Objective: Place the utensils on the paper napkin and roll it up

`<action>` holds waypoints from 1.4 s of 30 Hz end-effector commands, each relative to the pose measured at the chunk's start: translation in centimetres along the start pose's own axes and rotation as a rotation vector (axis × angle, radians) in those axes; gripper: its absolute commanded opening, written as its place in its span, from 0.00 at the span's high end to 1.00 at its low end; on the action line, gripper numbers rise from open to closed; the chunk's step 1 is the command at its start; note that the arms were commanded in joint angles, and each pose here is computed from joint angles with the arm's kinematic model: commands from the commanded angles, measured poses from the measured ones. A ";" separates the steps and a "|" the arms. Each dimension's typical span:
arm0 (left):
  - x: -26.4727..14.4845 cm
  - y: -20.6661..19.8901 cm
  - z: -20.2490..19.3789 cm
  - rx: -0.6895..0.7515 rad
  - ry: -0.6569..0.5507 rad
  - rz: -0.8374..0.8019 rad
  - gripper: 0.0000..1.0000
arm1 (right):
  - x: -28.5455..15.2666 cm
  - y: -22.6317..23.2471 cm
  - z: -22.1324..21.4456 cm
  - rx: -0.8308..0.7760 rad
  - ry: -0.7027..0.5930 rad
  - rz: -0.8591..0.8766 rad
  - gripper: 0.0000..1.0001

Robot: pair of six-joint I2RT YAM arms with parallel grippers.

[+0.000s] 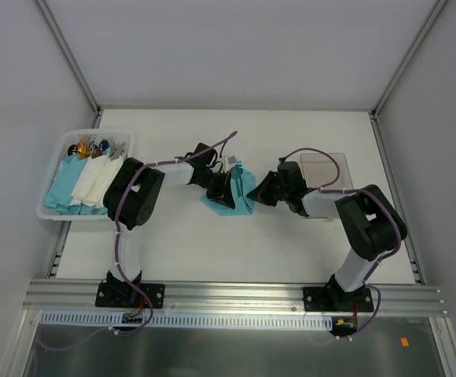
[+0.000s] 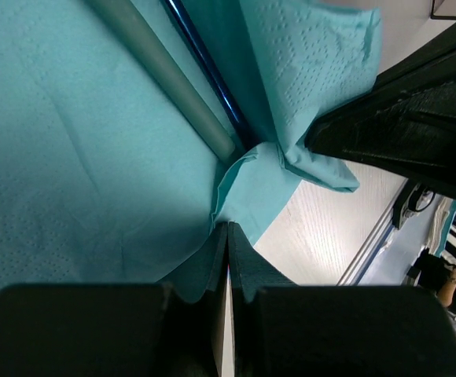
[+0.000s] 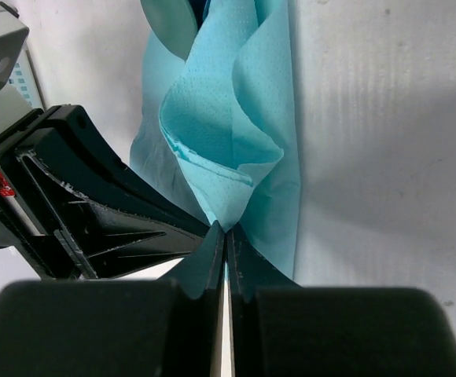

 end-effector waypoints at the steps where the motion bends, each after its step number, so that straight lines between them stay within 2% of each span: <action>1: 0.7 3.3 0.4 -0.028 -0.021 0.103 1.00 | 0.6 2.7 1.3 0.004 -0.033 0.081 1.00; 27: 0.5 3.8 0.5 -0.045 -0.024 0.105 1.00 | 2.0 6.4 0.6 0.143 -0.016 0.279 1.00; 42: 0.0 3.4 0.4 -0.035 -0.028 0.096 1.00 | 3.5 3.2 -2.3 0.162 0.072 0.184 1.00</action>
Point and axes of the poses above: each gripper's point midway between its finger pads, its own x axis out along the fingers, its own y axis along the line the jaws close on, z = x × y, the point moved 1 cm from there along -x, back along the fingers, and after that the axes turned 12 degrees about -x, right-handed, at the moved point
